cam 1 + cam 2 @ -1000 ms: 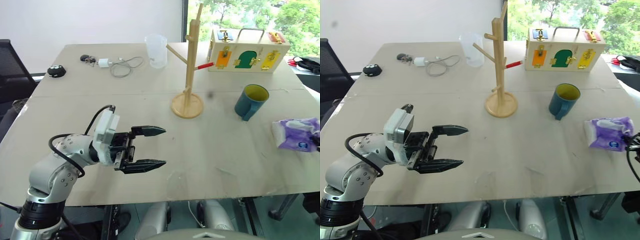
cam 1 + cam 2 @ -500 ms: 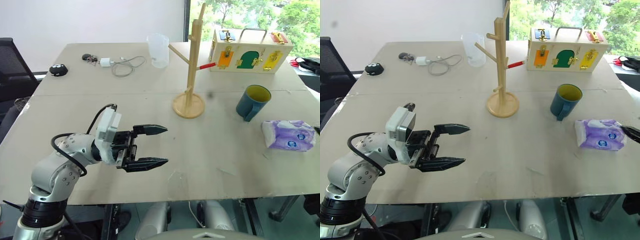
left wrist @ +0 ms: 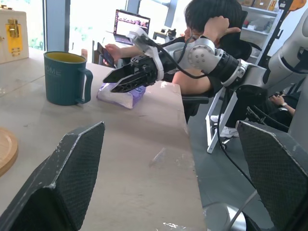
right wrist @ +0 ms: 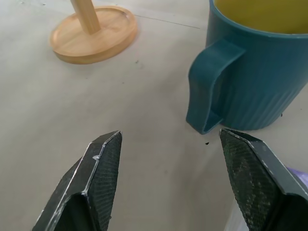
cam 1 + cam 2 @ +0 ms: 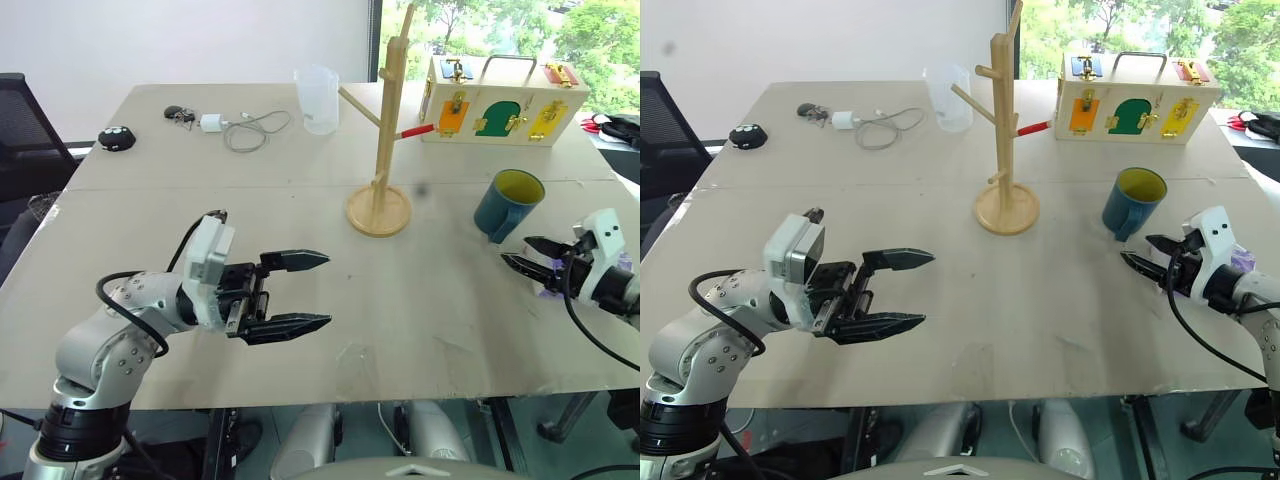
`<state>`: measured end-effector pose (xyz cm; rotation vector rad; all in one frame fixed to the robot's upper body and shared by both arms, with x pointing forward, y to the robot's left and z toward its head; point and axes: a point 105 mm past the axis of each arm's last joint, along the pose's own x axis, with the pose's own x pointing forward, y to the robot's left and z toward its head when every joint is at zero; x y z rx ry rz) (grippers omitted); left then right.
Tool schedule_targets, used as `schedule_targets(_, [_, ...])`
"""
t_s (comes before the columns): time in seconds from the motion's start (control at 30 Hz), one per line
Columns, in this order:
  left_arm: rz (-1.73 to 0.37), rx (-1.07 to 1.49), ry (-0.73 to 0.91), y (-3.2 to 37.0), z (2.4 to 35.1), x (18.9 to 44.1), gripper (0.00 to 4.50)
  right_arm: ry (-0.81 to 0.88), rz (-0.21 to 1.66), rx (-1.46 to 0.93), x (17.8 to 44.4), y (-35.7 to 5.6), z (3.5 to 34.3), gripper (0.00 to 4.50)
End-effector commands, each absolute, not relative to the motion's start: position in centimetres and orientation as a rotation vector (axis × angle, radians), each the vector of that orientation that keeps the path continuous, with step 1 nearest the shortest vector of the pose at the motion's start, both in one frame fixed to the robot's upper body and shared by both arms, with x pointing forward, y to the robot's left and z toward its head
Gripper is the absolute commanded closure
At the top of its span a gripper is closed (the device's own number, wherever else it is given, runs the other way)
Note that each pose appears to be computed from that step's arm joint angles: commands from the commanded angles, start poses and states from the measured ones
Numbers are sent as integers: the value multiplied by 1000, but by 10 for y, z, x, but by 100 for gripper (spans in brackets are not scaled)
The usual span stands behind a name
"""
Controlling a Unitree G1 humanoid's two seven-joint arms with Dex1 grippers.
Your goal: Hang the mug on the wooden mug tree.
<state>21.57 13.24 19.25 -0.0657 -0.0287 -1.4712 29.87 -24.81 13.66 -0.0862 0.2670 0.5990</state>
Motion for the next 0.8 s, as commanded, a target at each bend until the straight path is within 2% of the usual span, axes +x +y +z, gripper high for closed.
schedule_targets(0.03, [-1439, -50, -66, 140, 200, 214, 0, 232, 616, -118, 308, -245, 141, 130])
schedule_targets(0.37, [-1357, -26, -81, 147, 197, 212, 0, 210, 654, -120, 331, -230, 142, 130])
schedule_targets(0.77, [-1315, -11, -88, 149, 199, 208, 0, 215, 661, -87, 342, -229, 133, 130])
schedule_targets(0.8, [-1312, -9, -88, 150, 199, 208, 0, 215, 660, -84, 342, -229, 131, 180])
